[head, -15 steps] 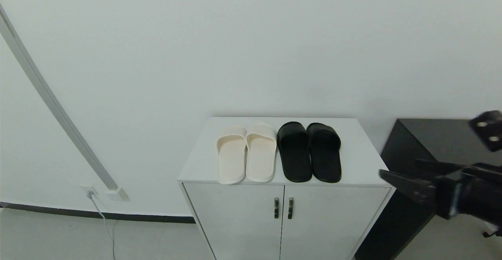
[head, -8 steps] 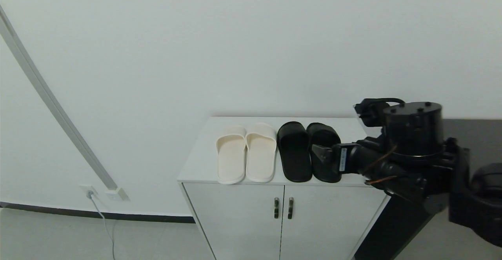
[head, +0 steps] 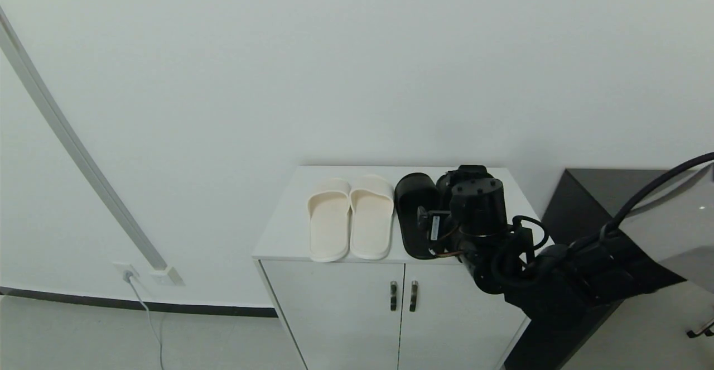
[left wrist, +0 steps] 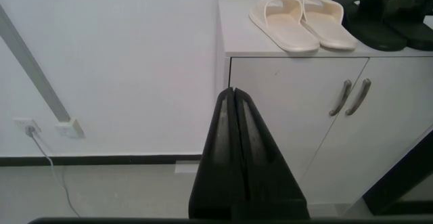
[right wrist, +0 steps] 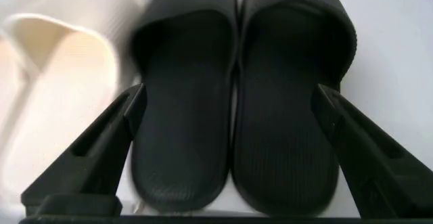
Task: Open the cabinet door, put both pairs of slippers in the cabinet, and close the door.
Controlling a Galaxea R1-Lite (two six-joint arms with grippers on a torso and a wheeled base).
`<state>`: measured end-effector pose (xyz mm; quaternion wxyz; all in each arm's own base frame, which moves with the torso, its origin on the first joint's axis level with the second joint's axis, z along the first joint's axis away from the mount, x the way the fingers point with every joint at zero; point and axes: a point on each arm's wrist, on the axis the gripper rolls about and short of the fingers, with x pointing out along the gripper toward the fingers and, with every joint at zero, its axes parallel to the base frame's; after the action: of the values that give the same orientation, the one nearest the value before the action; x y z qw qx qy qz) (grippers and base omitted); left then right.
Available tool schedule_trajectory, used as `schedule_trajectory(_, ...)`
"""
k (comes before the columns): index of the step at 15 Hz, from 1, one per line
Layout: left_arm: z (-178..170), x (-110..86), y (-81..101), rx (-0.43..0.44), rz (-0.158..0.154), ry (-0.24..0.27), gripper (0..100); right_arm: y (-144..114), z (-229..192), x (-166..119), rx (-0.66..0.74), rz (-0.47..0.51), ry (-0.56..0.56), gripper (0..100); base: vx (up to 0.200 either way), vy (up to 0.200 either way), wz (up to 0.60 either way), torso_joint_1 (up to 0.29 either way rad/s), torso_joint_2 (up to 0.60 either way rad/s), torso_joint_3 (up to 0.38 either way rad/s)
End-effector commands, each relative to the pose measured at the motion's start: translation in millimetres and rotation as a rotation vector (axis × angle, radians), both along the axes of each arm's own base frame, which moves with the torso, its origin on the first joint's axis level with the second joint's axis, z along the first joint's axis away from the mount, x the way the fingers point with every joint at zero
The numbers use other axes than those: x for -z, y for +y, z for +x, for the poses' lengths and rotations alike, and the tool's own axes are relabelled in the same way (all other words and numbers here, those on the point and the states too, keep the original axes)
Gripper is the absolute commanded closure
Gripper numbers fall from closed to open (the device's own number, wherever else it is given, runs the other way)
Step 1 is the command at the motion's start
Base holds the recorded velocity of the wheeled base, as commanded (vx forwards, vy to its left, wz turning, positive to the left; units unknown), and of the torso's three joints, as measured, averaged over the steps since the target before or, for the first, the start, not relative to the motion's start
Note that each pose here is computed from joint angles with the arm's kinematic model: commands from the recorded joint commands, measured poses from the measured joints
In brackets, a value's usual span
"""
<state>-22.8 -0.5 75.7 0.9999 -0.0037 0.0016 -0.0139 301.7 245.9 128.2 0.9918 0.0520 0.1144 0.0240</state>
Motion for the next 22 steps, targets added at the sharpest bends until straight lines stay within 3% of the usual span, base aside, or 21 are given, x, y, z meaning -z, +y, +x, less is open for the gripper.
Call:
schedule_trajectory(1,0.0,0.0,0.0,0.000,0.000,0.000,100,7.4,14.6,16.9,0.017,-0.018,0.016,0,0.000,0.000,0.00,0.000,0.00,0.000)
schedule_trajectory(6,0.0,0.0,0.0,0.000,0.000,0.000,100,15.7,46.9,26.9,0.044,-0.021,-0.009,0,0.000,0.000,0.00,0.000,0.00,0.000)
schedule_trajectory(13,0.0,0.0,0.0,0.000,0.000,0.000,100,7.5,97.7,34.2,0.104,-0.055,-0.059,0,0.000,0.000,0.00,0.000,0.00,0.000)
schedule_trajectory(17,0.0,0.0,0.0,0.000,0.000,0.000,100,6.4,105.2,36.2,0.107,-0.067,-0.066,0,0.000,0.000,0.00,0.000,0.00,0.000)
schedule_trajectory(18,0.0,0.0,0.0,0.000,0.000,0.000,100,6.7,105.4,36.8,0.100,-0.067,-0.063,100,0.000,0.000,0.00,0.000,0.00,0.000)
schedule_trajectory(22,0.1,0.5,0.0,0.000,0.000,0.001,100,3.8,107.4,37.5,0.102,-0.067,-0.063,100,0.000,0.000,0.00,0.000,0.00,0.000)
